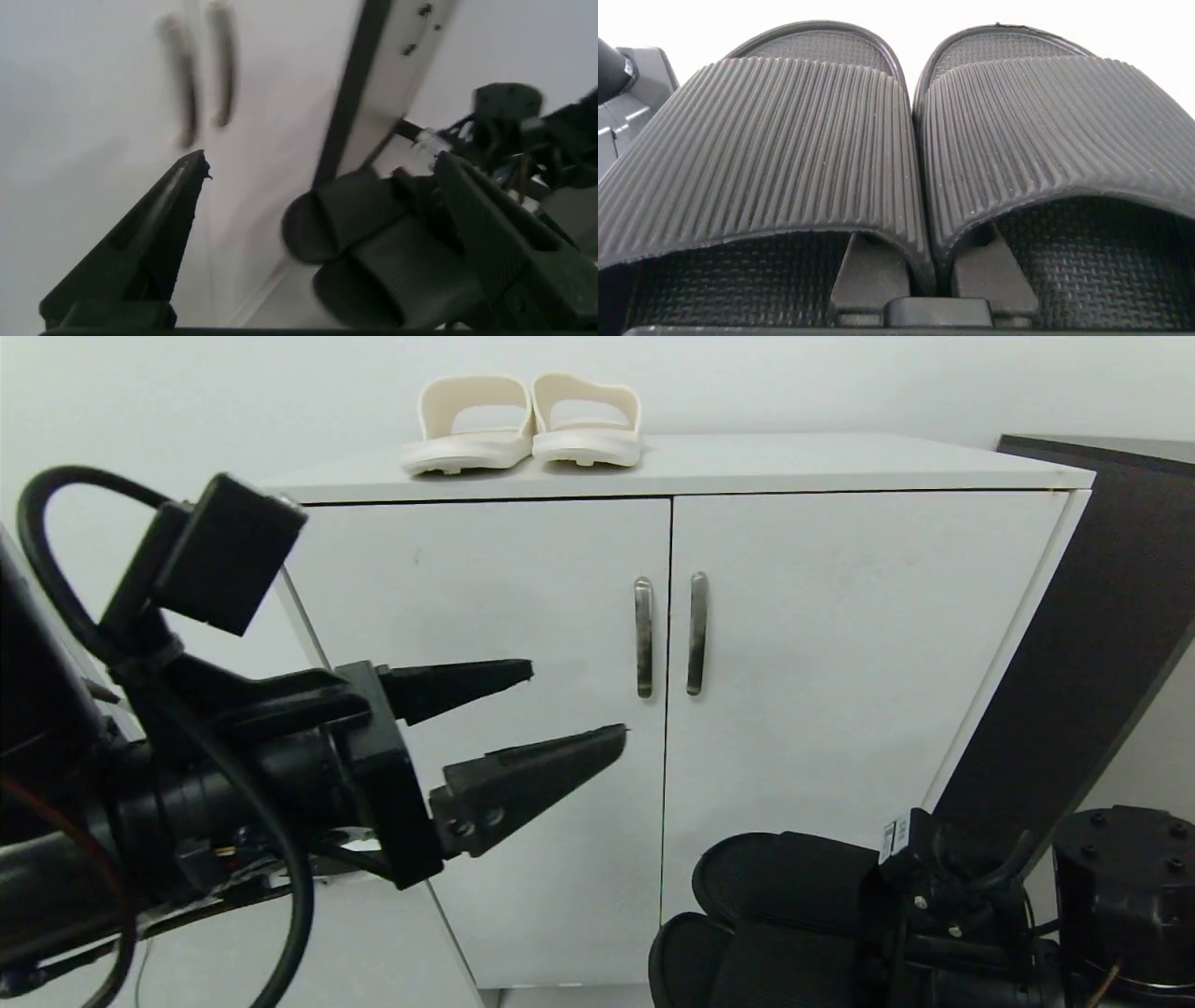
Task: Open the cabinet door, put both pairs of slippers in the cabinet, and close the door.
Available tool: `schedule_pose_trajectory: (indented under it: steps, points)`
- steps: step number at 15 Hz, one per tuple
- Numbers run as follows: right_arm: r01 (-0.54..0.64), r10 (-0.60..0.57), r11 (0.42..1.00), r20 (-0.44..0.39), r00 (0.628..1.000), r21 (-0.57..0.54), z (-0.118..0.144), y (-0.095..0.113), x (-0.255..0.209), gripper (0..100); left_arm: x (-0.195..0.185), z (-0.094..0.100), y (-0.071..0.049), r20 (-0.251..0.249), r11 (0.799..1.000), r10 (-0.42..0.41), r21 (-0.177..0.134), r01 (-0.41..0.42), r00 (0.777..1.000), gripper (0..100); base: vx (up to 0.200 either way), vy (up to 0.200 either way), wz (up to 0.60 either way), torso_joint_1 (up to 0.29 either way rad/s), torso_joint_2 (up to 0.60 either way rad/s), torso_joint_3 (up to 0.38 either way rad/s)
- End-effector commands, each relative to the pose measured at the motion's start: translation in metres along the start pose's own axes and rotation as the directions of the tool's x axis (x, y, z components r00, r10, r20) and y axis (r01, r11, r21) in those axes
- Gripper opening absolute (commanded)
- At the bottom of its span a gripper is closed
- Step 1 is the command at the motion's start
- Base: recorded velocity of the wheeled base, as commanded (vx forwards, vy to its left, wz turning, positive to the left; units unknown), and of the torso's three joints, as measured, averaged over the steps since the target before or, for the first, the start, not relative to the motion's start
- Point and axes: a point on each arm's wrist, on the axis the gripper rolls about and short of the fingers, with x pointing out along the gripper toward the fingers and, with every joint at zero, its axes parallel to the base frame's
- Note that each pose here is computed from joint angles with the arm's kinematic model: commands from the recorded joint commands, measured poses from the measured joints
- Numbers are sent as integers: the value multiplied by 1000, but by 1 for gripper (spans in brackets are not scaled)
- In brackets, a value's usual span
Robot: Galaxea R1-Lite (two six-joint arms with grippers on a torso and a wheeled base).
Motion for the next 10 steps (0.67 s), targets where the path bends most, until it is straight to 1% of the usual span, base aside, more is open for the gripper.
schedule_pose_trajectory:
  steps: [1,2,3,5,6,8,10]
  points:
    - [-4,4,1000,-23,1000,7,-4,0,3,0,40,-5,4,-49,998,-45,-41,43,998,100,0,0,0,0,0,0]
    - [-4,5,1000,-34,999,11,-7,-1,5,0,47,-2,5,-43,996,-68,-59,65,997,100,0,0,0,0,0,0]
    - [-6,7,1000,-43,999,12,-8,-1,7,0,53,0,6,-41,994,-84,-68,81,996,100,0,0,0,0,0,0]
    - [-4,4,1000,-25,1000,3,-8,-2,9,0,64,2,8,-41,991,-114,-74,111,993,100,0,0,0,0,0,0]
    - [-4,4,1000,-18,1000,-2,-9,-2,9,0,70,2,9,-41,987,-139,-93,134,990,100,0,0,0,0,0,0]
    - [-3,3,1000,-21,1000,-2,-10,-3,12,0,84,4,11,-41,972,-186,-156,177,982,100,0,0,0,0,0,0]
    - [0,0,1000,-26,1000,1,-11,-3,13,0,97,5,14,-34,964,-194,-191,184,980,100,0,0,0,0,0,0]
